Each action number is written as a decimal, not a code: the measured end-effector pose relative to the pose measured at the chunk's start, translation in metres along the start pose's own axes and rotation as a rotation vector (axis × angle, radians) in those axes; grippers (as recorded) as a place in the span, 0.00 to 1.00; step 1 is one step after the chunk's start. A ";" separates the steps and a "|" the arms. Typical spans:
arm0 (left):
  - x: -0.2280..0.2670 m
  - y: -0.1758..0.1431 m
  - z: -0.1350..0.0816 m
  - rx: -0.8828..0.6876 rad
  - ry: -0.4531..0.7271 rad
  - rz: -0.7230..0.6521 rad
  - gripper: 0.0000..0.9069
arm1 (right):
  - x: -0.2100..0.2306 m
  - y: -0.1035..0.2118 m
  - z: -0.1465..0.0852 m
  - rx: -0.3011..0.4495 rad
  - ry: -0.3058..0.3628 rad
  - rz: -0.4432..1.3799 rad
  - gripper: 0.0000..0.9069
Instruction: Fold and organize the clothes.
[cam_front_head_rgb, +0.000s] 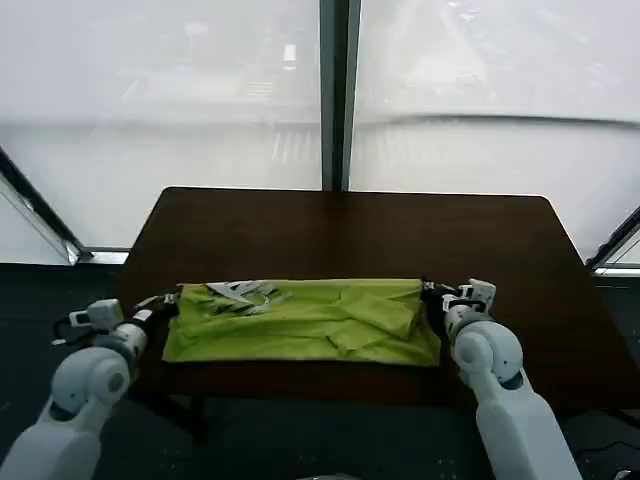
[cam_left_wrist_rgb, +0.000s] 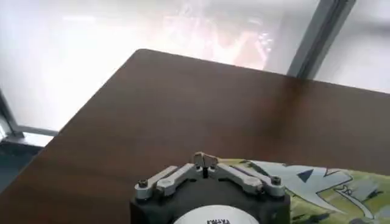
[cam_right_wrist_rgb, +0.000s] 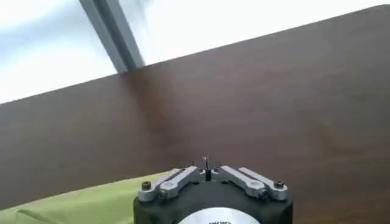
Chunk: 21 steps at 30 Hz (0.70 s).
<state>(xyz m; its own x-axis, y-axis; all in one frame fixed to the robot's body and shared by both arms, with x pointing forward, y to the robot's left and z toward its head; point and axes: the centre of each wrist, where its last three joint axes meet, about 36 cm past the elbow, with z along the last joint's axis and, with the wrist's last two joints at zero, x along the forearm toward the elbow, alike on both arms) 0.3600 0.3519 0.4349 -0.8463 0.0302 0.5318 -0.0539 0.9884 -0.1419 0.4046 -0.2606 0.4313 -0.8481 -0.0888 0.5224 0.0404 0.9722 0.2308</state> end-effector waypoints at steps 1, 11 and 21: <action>0.001 0.000 0.000 0.003 -0.001 0.005 0.97 | 0.002 0.000 -0.001 0.010 -0.007 -0.001 0.97; 0.011 -0.002 -0.008 -0.016 -0.027 0.005 0.97 | 0.020 -0.006 -0.009 0.125 -0.146 0.008 0.97; 0.043 0.015 -0.027 0.051 0.107 0.141 0.97 | 0.070 -0.033 0.003 0.344 -0.460 -0.148 0.97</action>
<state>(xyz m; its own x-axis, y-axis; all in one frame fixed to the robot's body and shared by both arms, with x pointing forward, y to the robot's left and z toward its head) 0.3375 0.3721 0.4779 -0.7861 0.1861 0.5894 0.0321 0.9646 -0.2619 0.3426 -0.2985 0.4582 -0.9765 -0.2008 0.0776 -0.2047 0.9778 -0.0453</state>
